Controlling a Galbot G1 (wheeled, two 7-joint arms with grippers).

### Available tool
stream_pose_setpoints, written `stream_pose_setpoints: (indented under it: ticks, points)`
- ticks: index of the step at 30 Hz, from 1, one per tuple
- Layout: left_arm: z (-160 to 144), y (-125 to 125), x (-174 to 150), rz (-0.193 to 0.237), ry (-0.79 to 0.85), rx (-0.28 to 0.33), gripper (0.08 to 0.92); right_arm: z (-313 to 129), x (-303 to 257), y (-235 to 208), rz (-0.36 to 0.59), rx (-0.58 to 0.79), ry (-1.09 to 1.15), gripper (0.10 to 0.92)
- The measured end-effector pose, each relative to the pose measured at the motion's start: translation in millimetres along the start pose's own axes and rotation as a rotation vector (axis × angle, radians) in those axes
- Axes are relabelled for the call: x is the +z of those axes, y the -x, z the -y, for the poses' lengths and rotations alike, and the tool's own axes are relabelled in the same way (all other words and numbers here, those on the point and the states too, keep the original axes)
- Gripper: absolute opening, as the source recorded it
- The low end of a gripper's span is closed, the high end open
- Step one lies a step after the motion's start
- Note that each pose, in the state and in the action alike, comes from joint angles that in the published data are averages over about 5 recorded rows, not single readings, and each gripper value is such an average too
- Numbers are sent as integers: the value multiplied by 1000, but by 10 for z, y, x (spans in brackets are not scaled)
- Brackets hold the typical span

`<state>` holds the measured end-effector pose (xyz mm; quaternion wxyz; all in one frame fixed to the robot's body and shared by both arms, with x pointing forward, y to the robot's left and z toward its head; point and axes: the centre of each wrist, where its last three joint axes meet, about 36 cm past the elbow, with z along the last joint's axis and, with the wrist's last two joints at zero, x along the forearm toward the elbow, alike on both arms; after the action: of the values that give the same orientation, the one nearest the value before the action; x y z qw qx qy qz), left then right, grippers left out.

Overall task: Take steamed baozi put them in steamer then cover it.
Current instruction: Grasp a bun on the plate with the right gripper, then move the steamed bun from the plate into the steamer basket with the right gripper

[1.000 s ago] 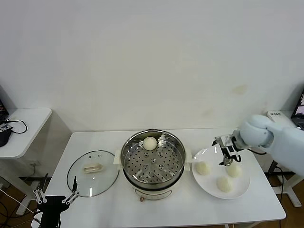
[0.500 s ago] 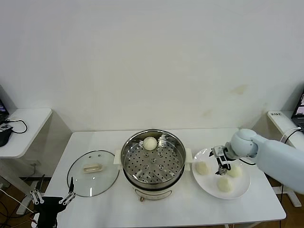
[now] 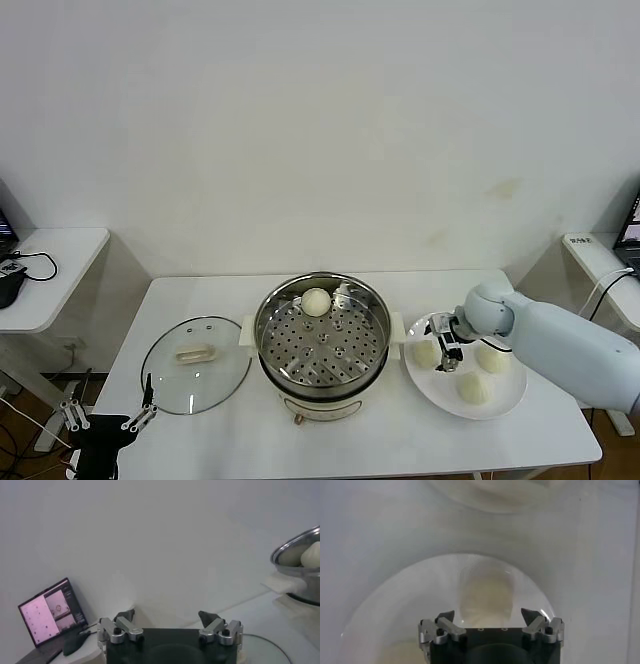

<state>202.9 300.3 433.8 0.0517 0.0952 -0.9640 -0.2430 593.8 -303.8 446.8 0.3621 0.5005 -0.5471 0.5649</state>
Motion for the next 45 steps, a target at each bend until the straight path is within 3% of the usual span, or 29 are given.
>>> stream_pose_setpoints:
  ticks: [4,15,23,35,45]
  points:
    - [-2,-1,2,-1,0,-2,823,7,-39,49,1,-7,2,804]
    - [1,1,0,0,-3,-4,823,18,-40,20,-9,-25,4,659]
    - [5,3,-24,7,-7,-3,823,88,-15,-173,-18,-28,9,637]
    - [20,33,-62,26,-11,11,823,406,8,-1100,-19,80,34,653]
    - [14,74,-87,40,-19,13,823,683,-513,-2032,40,202,0,668]
